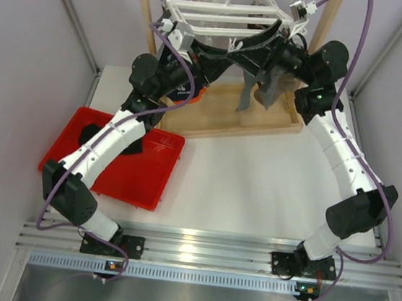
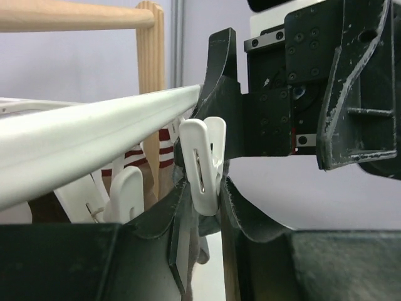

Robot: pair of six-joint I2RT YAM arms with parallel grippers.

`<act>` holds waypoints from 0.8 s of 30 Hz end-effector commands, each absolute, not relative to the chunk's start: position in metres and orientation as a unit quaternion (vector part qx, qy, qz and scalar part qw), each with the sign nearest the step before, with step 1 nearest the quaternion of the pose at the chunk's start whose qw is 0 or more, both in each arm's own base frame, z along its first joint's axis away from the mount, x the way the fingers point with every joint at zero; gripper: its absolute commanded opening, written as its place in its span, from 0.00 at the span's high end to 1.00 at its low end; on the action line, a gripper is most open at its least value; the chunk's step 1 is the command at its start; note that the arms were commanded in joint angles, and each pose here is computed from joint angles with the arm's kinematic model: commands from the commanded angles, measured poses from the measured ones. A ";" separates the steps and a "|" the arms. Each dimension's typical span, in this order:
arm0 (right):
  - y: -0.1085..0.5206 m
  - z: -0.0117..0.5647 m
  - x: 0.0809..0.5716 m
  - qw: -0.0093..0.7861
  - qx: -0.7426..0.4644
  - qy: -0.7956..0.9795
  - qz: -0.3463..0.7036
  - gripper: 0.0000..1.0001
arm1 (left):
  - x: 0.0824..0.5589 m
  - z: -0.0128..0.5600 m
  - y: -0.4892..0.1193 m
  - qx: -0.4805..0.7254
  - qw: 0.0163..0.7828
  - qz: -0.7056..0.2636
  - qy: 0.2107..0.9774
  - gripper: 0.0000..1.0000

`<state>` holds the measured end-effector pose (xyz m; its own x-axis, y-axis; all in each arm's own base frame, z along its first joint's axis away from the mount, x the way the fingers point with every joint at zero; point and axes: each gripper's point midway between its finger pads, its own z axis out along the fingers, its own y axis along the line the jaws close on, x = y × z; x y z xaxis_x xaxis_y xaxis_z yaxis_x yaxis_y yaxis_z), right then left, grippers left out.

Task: Clip the socks to the hanger
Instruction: Open the clamp at the hanger.

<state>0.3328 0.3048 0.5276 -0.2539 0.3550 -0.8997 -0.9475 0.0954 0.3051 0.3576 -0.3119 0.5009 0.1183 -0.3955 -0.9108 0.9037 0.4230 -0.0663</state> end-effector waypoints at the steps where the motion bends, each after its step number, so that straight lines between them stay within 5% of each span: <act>1: 0.293 0.548 0.343 0.579 -0.236 0.516 0.585 0.28 | 0.351 0.510 -0.307 0.311 0.747 -0.383 0.445 1.00; 13: 0.300 0.540 0.364 0.588 -0.154 0.561 0.561 0.37 | 0.342 0.491 -0.316 0.392 0.803 -0.189 0.408 1.00; 24: 0.295 0.531 0.384 0.604 -0.101 0.599 0.516 0.37 | 0.337 0.487 -0.311 0.398 0.818 -0.120 0.398 1.00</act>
<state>0.3684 0.3097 0.5014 -0.3892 0.4300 -0.8146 -0.7581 0.3529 0.5484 0.3623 -0.3091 0.4736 0.5980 0.1329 -0.7904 0.5163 0.6905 0.5067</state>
